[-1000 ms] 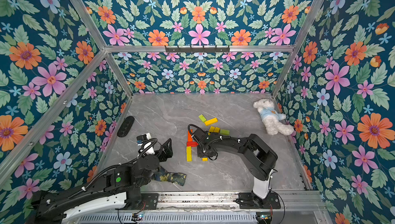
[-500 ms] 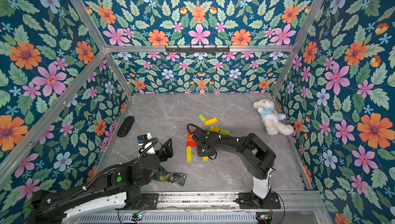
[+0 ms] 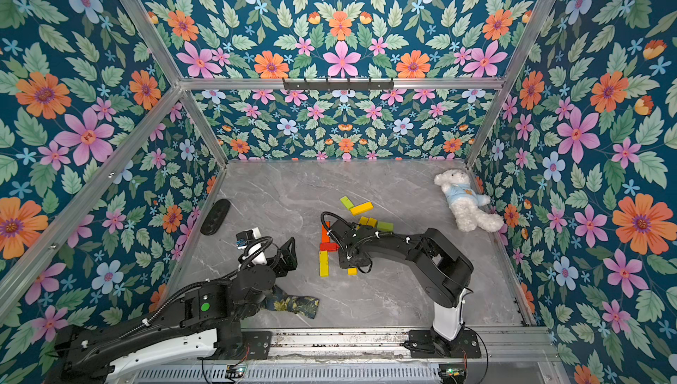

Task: Assemble the letter h with building blocks
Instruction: Assemble the building block at the center of the board, then pick up the building block from the center of the board.

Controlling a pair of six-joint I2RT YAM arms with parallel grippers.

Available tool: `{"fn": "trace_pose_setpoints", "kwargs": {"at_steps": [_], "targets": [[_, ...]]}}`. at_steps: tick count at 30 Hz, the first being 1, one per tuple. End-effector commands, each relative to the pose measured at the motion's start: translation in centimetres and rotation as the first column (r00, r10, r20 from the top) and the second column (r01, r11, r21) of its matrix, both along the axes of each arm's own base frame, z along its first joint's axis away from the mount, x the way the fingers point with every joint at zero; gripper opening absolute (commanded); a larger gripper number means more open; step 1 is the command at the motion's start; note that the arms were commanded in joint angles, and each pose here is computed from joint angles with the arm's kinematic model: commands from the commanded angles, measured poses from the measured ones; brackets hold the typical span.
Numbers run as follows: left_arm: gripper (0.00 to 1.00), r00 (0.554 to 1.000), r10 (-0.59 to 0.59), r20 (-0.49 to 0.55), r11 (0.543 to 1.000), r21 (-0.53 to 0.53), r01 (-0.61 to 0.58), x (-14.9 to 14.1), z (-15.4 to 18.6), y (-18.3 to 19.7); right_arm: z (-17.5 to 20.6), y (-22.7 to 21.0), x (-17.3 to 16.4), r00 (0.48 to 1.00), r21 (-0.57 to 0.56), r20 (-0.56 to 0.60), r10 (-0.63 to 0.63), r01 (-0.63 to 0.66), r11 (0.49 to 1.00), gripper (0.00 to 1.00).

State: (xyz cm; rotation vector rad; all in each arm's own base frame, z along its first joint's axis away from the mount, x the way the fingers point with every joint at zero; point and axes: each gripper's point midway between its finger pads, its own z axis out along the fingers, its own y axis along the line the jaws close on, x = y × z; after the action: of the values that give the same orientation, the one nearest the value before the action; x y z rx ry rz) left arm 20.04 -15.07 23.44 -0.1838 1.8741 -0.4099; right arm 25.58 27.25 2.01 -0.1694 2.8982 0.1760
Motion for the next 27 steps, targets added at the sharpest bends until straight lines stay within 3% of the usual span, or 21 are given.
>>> {"fn": "trace_pose_setpoints", "kwargs": {"at_steps": [1, 5, 11, 15, 19, 27], "targets": [[0.99, 1.000, 0.014, 0.005, 1.000, -0.010, -0.014, 0.1, 0.3, 0.2, 0.5, -0.3, -0.1, 1.000, -0.008, 0.005, 0.000, 0.000, 1.000, 0.51], [0.99, 1.000, 0.009, 0.006, 1.000, -0.014, -0.009, 0.1, 0.4, 0.1, 2.7, -0.3, 0.5, 0.998, 0.022, 0.062, -0.006, 0.004, 1.000, 0.54], [0.99, 1.000, 0.001, 0.015, 1.000, -0.011, -0.001, 0.1, 0.7, -0.1, 10.0, -0.6, 2.1, 0.975, 0.129, 0.222, -0.030, 0.001, 0.992, 0.64], [0.99, 1.000, 0.004, 0.017, 1.000, 0.000, -0.003, 0.2, 0.6, -0.2, 12.7, -2.8, 4.3, 0.957, 0.199, 0.266, -0.120, 0.067, 0.978, 0.64], [0.99, 1.000, 0.006, 0.016, 1.000, 0.003, -0.006, 0.3, 0.6, -0.4, 13.0, -4.5, 6.9, 0.946, 0.255, 0.247, -0.211, 0.146, 0.956, 0.65], [0.99, 1.000, -0.003, -0.008, 1.000, 0.025, 0.004, 0.3, 0.4, -0.9, 11.0, -7.1, 11.0, 0.913, 0.235, 0.210, -0.351, 0.302, 0.924, 0.63]]}}
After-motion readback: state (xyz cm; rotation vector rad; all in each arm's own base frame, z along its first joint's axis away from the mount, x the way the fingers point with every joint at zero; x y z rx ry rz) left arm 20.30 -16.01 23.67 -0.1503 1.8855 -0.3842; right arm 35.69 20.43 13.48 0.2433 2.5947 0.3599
